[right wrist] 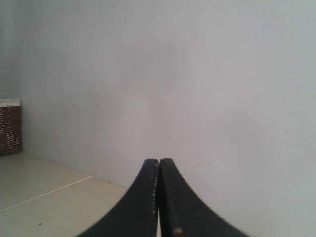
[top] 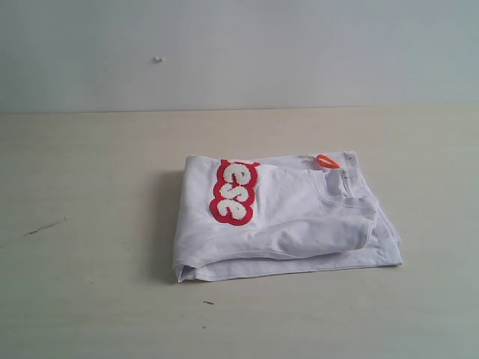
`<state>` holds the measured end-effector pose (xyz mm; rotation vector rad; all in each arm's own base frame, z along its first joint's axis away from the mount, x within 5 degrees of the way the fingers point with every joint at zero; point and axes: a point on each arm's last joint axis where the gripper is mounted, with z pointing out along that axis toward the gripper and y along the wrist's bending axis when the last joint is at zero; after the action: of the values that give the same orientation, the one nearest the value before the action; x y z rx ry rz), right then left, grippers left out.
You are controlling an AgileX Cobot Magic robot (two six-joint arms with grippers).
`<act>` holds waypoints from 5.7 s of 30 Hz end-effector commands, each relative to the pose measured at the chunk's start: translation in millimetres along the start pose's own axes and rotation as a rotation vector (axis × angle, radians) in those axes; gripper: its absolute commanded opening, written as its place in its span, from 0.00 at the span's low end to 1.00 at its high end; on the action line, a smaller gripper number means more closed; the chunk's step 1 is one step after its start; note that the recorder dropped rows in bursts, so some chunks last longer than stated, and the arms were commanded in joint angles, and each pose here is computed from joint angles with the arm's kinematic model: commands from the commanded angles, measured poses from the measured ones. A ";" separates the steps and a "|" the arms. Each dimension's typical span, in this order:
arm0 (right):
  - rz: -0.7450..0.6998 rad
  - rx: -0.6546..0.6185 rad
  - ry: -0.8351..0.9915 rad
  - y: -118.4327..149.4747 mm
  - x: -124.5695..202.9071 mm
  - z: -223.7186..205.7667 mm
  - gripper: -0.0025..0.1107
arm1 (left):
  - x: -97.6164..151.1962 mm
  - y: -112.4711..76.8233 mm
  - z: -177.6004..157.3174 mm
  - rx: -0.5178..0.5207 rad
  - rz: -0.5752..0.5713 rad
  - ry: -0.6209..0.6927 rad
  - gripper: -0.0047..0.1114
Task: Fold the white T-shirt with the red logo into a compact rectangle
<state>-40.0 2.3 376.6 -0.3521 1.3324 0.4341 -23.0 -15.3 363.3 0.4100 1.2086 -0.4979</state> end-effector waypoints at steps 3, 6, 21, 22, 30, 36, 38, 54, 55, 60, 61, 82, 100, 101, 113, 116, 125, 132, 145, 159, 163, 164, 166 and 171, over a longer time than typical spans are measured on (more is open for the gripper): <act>-0.001 0.006 0.003 -0.1 0.7 0.1 0.02 | 2.3 2.4 -0.3 -0.021 0.066 0.019 0.04; 0.001 0.004 0.002 0.0 0.6 0.1 0.02 | 3.0 3.7 -0.3 -0.036 0.099 0.027 0.04; 0.001 0.004 0.002 0.0 0.6 0.1 0.02 | 4.2 15.7 -0.8 -0.286 -0.022 0.029 0.04; 0.001 0.004 0.002 0.0 0.6 0.1 0.02 | 3.2 16.5 -0.9 -0.305 -0.041 0.014 0.04; 0.001 0.004 0.002 0.0 0.6 0.1 0.02 | 14.7 23.8 5.4 -0.371 -0.076 -0.086 0.04; 0.001 0.004 0.002 0.0 0.6 0.1 0.02 | 47.5 32.3 12.6 -0.432 -0.089 -0.066 0.04; 0.001 0.004 0.002 0.0 0.6 0.1 0.02 | 59.4 34.8 14.0 -0.457 -0.088 -0.042 0.04; 0.001 0.004 0.005 0.0 0.9 0.1 0.02 | 117.0 46.3 14.6 -0.548 -0.033 0.009 0.04; 0.001 0.004 0.005 0.0 0.9 0.1 0.02 | 119.5 46.7 14.3 -0.551 -0.028 0.020 0.04; 0.001 0.004 0.005 0.0 0.9 0.1 0.02 | 128.2 47.6 13.6 -0.554 -0.014 0.050 0.04; 0.001 0.004 0.005 0.0 0.9 0.1 0.02 | 129.8 47.8 13.4 -0.554 -0.016 0.055 0.04; 0.001 0.004 0.005 0.0 0.9 0.1 0.02 | 166.0 50.1 7.5 -0.578 -0.064 0.229 0.04; 0.002 0.003 0.004 0.1 0.8 0.1 0.02 | 192.3 47.9 -4.1 -0.595 -0.079 0.560 0.04; 0.002 0.003 0.004 0.1 0.8 0.1 0.02 | 192.3 47.9 -4.1 -0.595 -0.079 0.560 0.04; 0.002 0.003 0.004 0.1 0.8 0.1 0.02 | 192.3 47.9 -4.1 -0.595 -0.079 0.560 0.04; 0.002 0.003 0.004 0.1 0.8 0.1 0.02 | 192.1 47.9 -4.0 -0.595 -0.079 0.558 0.04; 0.002 0.003 0.004 0.1 0.8 0.1 0.02 | 191.8 47.9 -3.9 -0.595 -0.078 0.554 0.04; 0.002 0.003 0.004 0.1 0.8 0.1 0.02 | 191.8 47.9 -3.9 -0.595 -0.078 0.554 0.04; 0.002 0.003 0.004 0.1 0.8 0.1 0.02 | 191.8 47.9 -3.9 -0.595 -0.078 0.554 0.04; -0.040 0.271 0.023 9.4 4.9 8.2 0.02 | 191.8 47.9 -3.9 -0.595 -0.078 0.554 0.04; -0.052 0.331 0.022 10.8 5.3 10.1 0.02 | 191.8 47.9 -3.9 -0.595 -0.078 0.554 0.04; -0.052 0.331 0.022 10.8 5.3 10.1 0.02 | 191.8 47.9 -3.9 -0.595 -0.078 0.554 0.04; -0.054 0.332 0.023 10.7 5.3 10.1 0.02 | 191.8 47.9 -3.9 -0.595 -0.078 0.554 0.04; -0.186 0.429 0.065 2.2 6.2 6.6 0.02 | 191.8 47.9 -3.9 -0.595 -0.078 0.554 0.04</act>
<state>-35.6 11.0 373.8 -0.1284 1.3903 0.0468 53.2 -1.8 180.7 -0.0242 1.8525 -0.0724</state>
